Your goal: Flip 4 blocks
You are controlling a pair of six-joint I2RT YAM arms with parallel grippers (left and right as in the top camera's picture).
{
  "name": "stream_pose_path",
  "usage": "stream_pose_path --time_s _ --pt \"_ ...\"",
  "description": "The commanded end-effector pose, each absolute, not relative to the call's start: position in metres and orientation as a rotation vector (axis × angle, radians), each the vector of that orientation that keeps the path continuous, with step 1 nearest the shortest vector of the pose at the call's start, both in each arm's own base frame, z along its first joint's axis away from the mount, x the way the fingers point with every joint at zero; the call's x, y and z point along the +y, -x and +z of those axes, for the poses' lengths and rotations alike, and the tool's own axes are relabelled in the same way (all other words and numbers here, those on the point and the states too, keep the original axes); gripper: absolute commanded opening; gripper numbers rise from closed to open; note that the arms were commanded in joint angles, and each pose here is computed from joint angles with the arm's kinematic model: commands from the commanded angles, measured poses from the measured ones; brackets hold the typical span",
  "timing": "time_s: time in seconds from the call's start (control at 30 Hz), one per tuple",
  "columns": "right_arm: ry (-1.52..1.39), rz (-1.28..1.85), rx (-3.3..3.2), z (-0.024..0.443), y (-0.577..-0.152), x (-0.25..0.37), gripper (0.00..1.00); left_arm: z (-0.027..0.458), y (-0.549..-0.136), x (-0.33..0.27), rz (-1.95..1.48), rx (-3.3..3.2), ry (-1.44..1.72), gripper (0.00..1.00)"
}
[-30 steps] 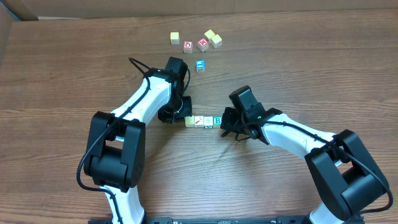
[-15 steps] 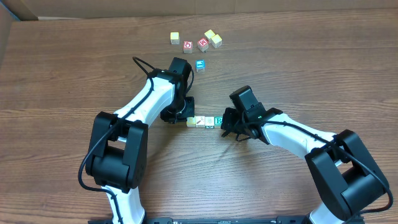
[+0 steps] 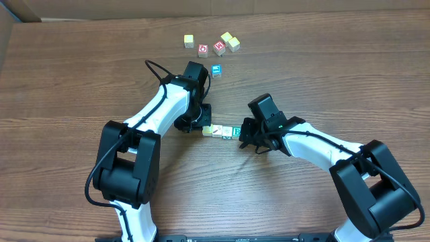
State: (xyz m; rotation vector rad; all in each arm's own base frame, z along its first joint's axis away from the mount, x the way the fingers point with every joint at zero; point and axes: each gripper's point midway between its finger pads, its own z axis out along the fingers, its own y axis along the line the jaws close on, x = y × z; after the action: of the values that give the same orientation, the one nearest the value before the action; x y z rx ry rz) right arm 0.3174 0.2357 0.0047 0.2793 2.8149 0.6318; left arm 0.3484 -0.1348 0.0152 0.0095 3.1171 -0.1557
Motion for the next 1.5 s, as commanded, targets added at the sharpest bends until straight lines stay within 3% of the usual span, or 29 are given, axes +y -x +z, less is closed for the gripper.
stream_pose_path --time_s 0.0,1.13,1.47 --pt "-0.270 0.669 2.832 0.004 -0.313 0.241 0.04 0.010 -0.342 -0.147 -0.203 3.136 -0.093 0.04" --pt "-0.461 0.664 2.927 -0.003 -0.295 0.231 0.04 0.009 -0.346 -0.144 -0.170 3.106 -0.238 0.04" --pt "-0.551 0.588 2.895 0.017 -0.302 0.203 0.04 0.009 -0.345 -0.142 -0.160 3.112 -0.238 0.04"
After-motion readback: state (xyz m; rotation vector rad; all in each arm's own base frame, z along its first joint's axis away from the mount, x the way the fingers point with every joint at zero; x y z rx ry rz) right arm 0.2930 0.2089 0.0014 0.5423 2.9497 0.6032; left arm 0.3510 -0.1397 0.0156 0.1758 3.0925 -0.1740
